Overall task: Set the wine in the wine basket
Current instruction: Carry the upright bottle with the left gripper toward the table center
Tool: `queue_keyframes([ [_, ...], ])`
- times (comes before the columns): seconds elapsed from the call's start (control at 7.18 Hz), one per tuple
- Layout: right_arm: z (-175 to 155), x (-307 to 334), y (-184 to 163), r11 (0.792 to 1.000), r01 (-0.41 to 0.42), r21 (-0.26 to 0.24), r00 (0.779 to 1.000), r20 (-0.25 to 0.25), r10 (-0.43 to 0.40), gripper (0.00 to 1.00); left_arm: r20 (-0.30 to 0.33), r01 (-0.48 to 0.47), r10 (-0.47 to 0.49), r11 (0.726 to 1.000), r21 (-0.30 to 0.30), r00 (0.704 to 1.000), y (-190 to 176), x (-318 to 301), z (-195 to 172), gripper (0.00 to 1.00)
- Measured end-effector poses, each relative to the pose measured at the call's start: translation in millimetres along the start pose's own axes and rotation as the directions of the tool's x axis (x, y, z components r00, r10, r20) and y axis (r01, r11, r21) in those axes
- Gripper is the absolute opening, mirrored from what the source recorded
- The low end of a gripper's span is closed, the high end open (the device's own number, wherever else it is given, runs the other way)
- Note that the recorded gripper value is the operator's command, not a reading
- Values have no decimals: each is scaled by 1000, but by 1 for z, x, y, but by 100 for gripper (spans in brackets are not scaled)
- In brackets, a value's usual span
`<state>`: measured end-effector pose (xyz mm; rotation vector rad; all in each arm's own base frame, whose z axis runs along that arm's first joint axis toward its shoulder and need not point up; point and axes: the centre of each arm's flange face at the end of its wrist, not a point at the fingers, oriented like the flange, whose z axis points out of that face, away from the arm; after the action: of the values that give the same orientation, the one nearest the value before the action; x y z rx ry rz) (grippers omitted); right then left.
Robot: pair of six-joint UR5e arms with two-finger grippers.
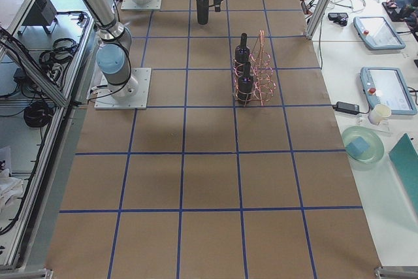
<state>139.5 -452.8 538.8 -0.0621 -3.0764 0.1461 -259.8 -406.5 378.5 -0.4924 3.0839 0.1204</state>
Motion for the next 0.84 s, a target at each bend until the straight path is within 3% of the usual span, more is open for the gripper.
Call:
queue_keyframes([
  [0.84,-3,2,-3,1000,-2,18,1000,-8,2,100,25,-47,48,998,-49,999,-3,-10,7,0],
])
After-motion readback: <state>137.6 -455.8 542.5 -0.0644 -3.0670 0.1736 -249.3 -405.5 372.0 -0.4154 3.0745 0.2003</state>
